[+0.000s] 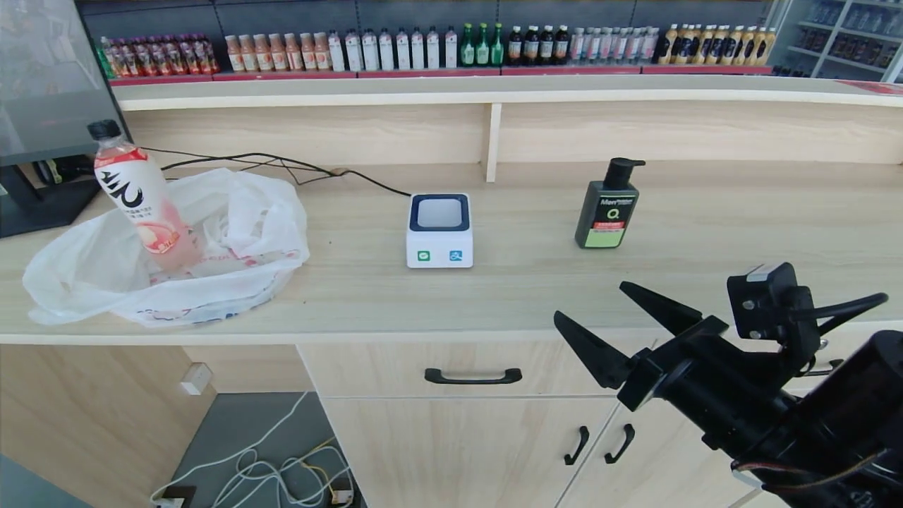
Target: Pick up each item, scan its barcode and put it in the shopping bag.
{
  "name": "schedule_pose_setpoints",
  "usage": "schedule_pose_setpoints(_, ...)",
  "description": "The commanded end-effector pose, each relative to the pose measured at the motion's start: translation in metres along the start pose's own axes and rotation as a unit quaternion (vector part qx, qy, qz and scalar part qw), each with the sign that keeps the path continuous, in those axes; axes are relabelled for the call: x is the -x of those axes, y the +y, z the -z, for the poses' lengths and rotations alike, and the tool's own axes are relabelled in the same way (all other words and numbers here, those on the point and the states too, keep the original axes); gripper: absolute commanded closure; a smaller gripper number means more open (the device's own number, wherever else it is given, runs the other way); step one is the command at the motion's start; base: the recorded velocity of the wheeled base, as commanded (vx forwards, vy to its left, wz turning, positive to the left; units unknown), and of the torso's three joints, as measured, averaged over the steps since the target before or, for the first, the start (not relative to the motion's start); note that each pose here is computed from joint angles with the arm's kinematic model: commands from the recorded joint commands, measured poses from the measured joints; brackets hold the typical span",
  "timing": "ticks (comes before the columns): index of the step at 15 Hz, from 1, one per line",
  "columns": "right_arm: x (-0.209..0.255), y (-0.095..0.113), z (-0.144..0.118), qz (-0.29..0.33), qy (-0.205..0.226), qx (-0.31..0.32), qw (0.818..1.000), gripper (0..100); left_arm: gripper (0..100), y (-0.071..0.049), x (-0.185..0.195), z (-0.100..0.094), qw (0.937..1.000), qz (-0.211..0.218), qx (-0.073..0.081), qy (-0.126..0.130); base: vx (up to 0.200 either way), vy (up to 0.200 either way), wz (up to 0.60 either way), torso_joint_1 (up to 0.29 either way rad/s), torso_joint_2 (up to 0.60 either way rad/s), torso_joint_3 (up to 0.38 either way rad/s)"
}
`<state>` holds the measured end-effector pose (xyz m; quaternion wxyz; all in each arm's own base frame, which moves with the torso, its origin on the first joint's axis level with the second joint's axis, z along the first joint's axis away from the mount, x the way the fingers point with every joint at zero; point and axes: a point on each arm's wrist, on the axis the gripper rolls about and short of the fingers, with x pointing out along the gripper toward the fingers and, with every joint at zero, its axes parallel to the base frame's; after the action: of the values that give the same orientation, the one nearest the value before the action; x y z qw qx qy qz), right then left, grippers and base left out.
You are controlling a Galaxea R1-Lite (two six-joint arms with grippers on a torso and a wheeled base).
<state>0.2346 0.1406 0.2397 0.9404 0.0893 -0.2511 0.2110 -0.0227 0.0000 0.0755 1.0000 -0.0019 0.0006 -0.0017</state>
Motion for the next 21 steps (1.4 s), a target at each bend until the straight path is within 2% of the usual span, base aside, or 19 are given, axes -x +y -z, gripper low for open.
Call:
schedule_pose_setpoints(1,0.004,0.000,-0.003,0.000,-0.001,-0.001,1.000,100,0,0.000,0.000,0.000,1.0000,0.000,0.000,0.000,0.000,0.000,0.00,0.000,0.00,0.000)
schedule_pose_setpoints(6,0.002,-0.002,0.000,0.003,0.001,0.001,1.000,100,0,0.000,0.000,0.000,1.0000,0.000,0.000,0.000,0.000,0.000,0.00,0.000,0.00,0.000)
schedule_pose_setpoints(14,-0.004,-0.022,0.006,0.034,0.006,0.023,0.999,100,0,0.000,0.000,0.000,1.0000,0.000,0.001,0.000,0.000,0.000,0.00,0.000,0.00,0.000)
schedule_pose_setpoints(17,-0.027,-0.021,0.018,0.026,-0.005,0.052,0.998,100,0,0.000,0.000,0.000,1.0000,0.000,0.003,0.000,0.000,0.000,0.00,0.000,0.00,0.000)
schedule_pose_setpoints(21,-0.048,-0.017,0.039,-0.056,-0.012,0.155,0.986,100,0,0.000,0.000,0.000,1.0000,0.000,0.001,0.000,0.000,0.000,0.00,0.000,0.00,0.000)
